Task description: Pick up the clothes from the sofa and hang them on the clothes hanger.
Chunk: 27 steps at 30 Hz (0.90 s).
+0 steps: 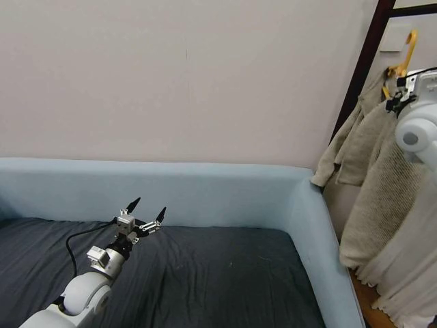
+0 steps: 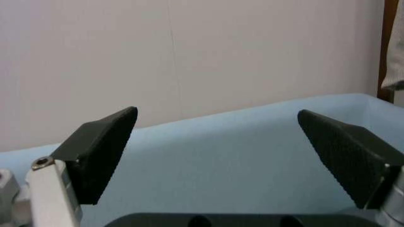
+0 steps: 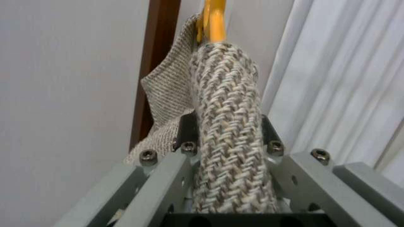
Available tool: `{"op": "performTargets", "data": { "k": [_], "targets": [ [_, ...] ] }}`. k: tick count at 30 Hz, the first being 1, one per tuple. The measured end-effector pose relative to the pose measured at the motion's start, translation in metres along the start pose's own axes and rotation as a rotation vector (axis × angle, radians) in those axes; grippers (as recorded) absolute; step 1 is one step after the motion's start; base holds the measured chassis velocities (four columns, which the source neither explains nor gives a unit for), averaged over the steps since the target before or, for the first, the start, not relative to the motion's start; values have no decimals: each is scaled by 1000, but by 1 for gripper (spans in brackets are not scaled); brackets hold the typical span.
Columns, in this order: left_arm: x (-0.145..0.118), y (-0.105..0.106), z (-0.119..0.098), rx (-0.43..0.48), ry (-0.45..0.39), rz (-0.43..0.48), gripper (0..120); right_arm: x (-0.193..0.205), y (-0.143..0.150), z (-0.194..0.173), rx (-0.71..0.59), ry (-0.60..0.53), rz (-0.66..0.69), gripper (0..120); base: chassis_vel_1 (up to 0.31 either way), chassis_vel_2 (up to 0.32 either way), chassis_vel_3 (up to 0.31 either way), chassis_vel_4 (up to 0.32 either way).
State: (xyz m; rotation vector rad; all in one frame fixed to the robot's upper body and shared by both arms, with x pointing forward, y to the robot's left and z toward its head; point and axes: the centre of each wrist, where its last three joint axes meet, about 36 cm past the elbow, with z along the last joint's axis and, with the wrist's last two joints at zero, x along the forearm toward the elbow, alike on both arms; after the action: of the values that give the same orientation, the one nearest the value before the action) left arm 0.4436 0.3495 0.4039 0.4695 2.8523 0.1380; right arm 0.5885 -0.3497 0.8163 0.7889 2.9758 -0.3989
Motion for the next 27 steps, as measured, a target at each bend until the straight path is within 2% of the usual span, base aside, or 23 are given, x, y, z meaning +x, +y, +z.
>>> {"op": "performTargets", "data": {
  "k": [8,16,19,27],
  "targets": [
    [2,-1,-4,3,-21,-8,100,-29,9,-32,-10,5,59,9,0,0,0,0],
    [1,-2,-7,6,-32,-13,100,-38,21,-57,-18,-12,76,9,0,0,0,0],
    [1,-1,-7,6,-35,-19,100,-56,38,-75,-33,17,106,9,0,0,0,0],
    [-2,1,-10,9,-47,-26,100,-81,59,-83,-63,77,152,9,0,0,0,0]
  ]
}}
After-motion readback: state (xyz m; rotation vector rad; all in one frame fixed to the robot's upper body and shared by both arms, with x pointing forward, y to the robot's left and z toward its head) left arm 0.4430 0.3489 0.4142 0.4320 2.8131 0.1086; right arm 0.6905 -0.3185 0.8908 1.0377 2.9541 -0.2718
